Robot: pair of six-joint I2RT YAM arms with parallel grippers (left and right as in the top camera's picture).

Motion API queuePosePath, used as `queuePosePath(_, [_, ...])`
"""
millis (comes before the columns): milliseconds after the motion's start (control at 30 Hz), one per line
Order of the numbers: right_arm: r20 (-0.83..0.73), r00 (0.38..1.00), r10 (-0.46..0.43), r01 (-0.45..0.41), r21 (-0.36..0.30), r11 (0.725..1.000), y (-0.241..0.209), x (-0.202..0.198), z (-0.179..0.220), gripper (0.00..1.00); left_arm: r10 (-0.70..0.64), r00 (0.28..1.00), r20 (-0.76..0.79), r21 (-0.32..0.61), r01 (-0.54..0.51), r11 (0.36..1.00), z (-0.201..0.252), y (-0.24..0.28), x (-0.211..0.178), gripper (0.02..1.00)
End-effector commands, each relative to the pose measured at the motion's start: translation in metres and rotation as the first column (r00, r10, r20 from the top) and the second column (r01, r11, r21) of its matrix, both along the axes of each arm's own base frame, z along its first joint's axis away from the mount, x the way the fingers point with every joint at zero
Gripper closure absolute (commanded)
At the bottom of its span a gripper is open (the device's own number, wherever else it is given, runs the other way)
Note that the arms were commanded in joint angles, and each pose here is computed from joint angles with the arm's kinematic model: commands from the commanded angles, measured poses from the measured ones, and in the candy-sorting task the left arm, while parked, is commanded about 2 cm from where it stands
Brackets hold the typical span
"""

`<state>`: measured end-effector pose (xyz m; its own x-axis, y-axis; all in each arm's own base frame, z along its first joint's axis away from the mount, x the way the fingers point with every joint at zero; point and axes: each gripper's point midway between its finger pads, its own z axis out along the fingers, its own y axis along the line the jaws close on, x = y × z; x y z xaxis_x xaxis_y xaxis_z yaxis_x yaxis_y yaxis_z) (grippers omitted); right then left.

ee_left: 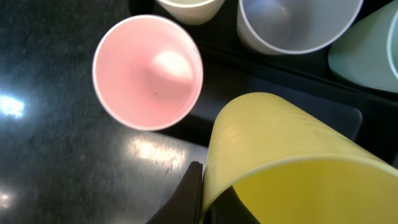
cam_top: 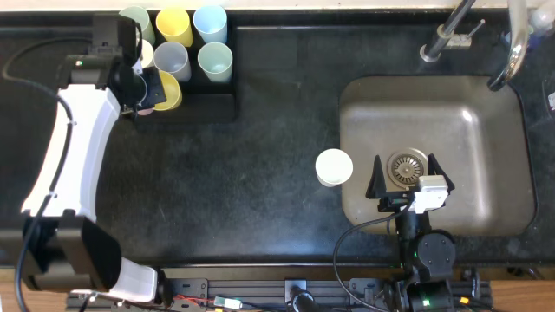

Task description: Store Cups

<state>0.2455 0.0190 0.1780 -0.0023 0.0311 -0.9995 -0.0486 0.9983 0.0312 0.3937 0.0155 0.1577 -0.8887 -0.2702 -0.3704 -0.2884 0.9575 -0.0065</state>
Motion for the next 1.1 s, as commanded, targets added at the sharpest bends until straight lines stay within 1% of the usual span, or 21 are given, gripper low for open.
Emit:
queuePosePath(33, [0.0, 1.0, -0.01, 0.01, -0.003, 1.0, -0.002, 0.0, -0.004, 0.005, -0.043, 0.999, -0.03, 0.0, 0.043, 0.999, -0.015, -0.001, 0.004, 0.982])
queuePosePath(200, [0.0, 1.0, -0.01, 0.01, -0.003, 1.0, -0.002, 0.0, -0.004, 0.005, -0.072, 0.997, -0.037, -0.004, 0.072, 0.997, -0.029, -0.003, 0.014, 0.982])
queuePosePath(333, [0.0, 1.0, -0.01, 0.01, -0.003, 1.0, -0.002, 0.0, -0.004, 0.003, -0.062, 0.998, -0.033, -0.009, 0.062, 0.998, -0.037, -0.004, 0.021, 0.982])
queuePosePath(433, [0.0, 1.0, -0.01, 0.01, -0.003, 1.0, -0.002, 0.0, -0.004, 0.003, 0.065, 0.998, -0.022, -0.057, -0.067, 0.996, -0.037, -0.004, 0.021, 0.982])
queuePosePath(467, [0.0, 1.0, -0.01, 0.01, -0.003, 1.0, -0.002, 0.0, -0.004, 0.003, 0.145, 0.989, -0.022, -0.102, -0.147, 0.984, -0.037, -0.008, 0.021, 0.982])
queuePosePath(567, [0.0, 1.0, -0.01, 0.01, -0.003, 1.0, -0.002, 0.0, -0.004, 0.005, 0.3, 0.953, -0.031, -0.164, -0.301, 0.939, -0.038, -0.014, 0.02, 0.982])
queuePosePath(633, [0.0, 1.0, -0.01, 0.01, -0.003, 1.0, -0.002, 0.0, -0.003, 0.005, 0.494, 0.868, -0.053, -0.217, -0.493, 0.843, -0.038, -0.017, 0.018, 0.985])
queuePosePath(667, [0.0, 1.0, -0.01, 0.01, -0.003, 1.0, -0.002, 0.0, -0.004, 0.003, 0.537, 0.841, -0.063, -0.226, -0.536, 0.813, -0.039, -0.018, 0.016, 0.982])
queuePosePath(733, [0.0, 1.0, -0.01, 0.01, -0.002, 1.0, -0.002, 0.0, -0.003, 0.003, 0.642, 0.762, -0.092, -0.238, -0.642, 0.728, -0.041, -0.018, 0.01, 0.982])
queuePosePath(833, [0.0, 1.0, -0.01, 0.01, -0.003, 1.0, -0.002, 0.0, -0.004, 0.003, 0.781, 0.608, -0.143, -0.24, -0.787, 0.569, -0.046, -0.02, -0.002, 0.982])
queuePosePath(867, [0.0, 1.0, -0.01, 0.01, -0.003, 1.0, -0.002, 0.0, -0.004, 0.005, 0.807, 0.569, -0.156, -0.239, -0.815, 0.528, -0.047, -0.021, -0.005, 0.982])
queuePosePath(933, [0.0, 1.0, -0.01, 0.01, -0.003, 1.0, -0.002, 0.0, -0.004, 0.005, 0.868, 0.459, -0.19, -0.235, -0.879, 0.414, -0.051, -0.024, -0.011, 0.982])
queuePosePath(1100, [0.0, 1.0, -0.01, 0.01, -0.003, 1.0, -0.002, 0.0, -0.004, 0.003, 0.908, 0.36, -0.216, -0.227, -0.923, 0.311, -0.061, -0.026, -0.011, 0.982])
